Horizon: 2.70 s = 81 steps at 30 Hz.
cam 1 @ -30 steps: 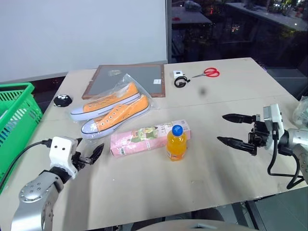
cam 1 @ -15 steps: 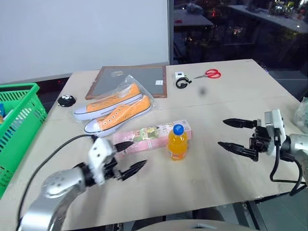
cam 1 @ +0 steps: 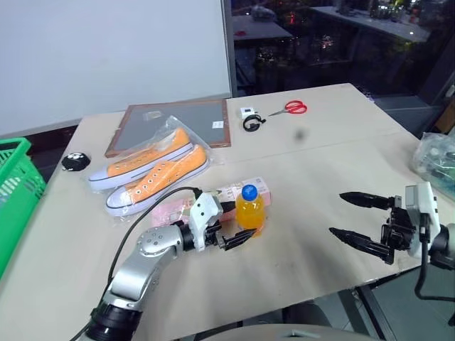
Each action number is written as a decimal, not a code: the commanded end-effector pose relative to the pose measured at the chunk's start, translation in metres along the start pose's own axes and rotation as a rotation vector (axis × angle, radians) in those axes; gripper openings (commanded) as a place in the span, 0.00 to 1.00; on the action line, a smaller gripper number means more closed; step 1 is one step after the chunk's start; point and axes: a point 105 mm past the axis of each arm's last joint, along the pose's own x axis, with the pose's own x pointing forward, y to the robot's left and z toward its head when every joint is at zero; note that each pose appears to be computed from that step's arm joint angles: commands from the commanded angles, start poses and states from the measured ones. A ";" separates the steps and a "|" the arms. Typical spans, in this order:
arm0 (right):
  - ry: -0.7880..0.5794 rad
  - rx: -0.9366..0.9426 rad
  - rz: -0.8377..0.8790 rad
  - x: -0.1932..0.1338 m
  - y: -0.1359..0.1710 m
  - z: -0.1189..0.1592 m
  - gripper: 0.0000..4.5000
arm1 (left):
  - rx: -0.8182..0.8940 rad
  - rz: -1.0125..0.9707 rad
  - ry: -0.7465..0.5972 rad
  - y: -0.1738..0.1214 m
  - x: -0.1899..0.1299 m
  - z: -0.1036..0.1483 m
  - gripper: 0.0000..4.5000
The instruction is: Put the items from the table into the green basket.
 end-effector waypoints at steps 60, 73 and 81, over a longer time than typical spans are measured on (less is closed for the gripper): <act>-0.097 -0.089 0.116 0.030 -0.014 0.021 1.00 | 0.003 0.742 -0.211 0.077 -0.054 0.014 0.96; -0.097 -0.088 0.133 0.033 -0.016 0.022 1.00 | 0.265 0.893 -0.389 0.109 -0.046 0.083 0.96; -0.090 -0.087 0.143 0.032 -0.017 0.022 1.00 | 0.184 0.864 -0.641 0.103 -0.086 0.159 0.96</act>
